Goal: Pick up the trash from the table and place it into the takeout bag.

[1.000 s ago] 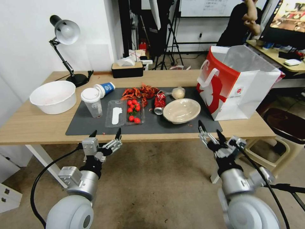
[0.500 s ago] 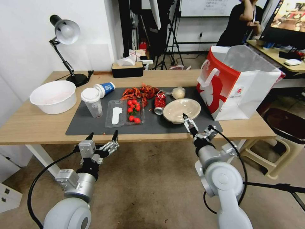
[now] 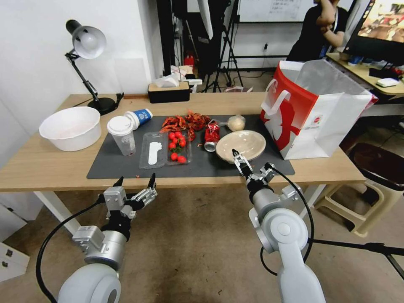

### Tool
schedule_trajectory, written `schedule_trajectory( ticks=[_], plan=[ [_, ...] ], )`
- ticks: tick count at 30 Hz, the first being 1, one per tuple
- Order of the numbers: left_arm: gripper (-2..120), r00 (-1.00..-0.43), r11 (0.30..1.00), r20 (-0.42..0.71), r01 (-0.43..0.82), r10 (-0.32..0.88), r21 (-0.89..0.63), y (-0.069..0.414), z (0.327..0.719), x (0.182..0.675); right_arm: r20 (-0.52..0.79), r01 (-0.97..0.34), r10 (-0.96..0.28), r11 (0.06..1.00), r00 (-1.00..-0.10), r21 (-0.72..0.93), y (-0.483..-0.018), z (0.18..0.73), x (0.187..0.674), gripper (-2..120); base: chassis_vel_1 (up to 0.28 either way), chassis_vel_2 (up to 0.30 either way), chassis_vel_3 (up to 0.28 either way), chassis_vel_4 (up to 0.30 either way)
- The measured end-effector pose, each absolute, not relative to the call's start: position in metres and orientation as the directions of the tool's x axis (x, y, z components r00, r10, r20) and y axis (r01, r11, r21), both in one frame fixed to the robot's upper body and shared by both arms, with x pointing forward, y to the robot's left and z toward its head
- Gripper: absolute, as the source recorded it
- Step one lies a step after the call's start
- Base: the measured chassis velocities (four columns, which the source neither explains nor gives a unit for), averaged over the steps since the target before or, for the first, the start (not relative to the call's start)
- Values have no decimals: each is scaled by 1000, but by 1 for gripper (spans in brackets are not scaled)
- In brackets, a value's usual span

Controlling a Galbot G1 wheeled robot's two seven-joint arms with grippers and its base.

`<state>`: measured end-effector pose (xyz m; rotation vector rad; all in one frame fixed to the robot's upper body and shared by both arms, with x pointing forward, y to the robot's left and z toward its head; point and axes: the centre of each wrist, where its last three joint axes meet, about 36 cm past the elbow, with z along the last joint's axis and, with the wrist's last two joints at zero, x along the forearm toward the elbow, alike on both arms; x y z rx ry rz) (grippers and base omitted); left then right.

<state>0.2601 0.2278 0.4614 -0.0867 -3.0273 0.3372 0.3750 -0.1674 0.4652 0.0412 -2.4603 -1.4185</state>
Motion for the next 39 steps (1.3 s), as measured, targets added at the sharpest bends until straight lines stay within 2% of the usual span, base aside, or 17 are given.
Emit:
schedule_trajectory(
  ticks=[7,8,9,11,14,15,18,19,22,24,25,36,39],
  plan=[
    [100,-994,974,88,39,60,-224,228,461,258,247,136,-177,476,-953,869,-169,466,382,71,0,0,0,0],
    [100,-994,973,88,37,58,-226,228,461,257,248,140,-178,468,-952,872,-170,466,383,61,0,0,0,0],
    [100,-995,973,82,35,55,-227,228,460,256,247,139,-179,464,-952,875,-170,467,384,57,0,0,0,0],
    [100,-995,973,80,35,55,-228,228,460,256,247,140,-180,462,-952,876,-170,467,384,53,0,0,0,0],
    [100,-996,973,77,35,53,-227,228,461,255,254,151,-179,449,-950,881,-171,468,385,39,0,0,0,0],
    [100,-996,973,77,35,53,-227,228,461,255,254,151,-179,449,-950,881,-171,468,385,39,0,0,0,0],
    [100,-996,973,75,36,54,-227,228,462,254,255,155,-175,442,-951,884,-174,468,385,25,0,0,0,0],
    [100,-996,973,75,36,54,-227,228,462,254,255,155,-175,442,-951,884,-174,468,385,25,0,0,0,0],
    [100,-996,973,75,36,55,-227,228,462,254,253,156,-172,439,-952,885,-175,468,384,10,0,0,0,0],
    [100,-996,973,75,36,55,-227,228,462,254,252,155,-172,439,-952,885,-175,469,384,8,0,0,0,0],
    [100,-996,973,75,37,55,-227,227,462,254,250,154,-170,438,-953,886,-176,469,384,2,0,0,0,0],
    [100,-996,973,75,38,56,-228,227,462,254,226,137,-146,456,-963,879,-182,475,372,0,0,0,0,0],
    [100,-996,973,74,38,56,-229,226,462,255,185,90,-133,520,-974,849,-184,479,362,0,0,0,0,0]
  ],
)
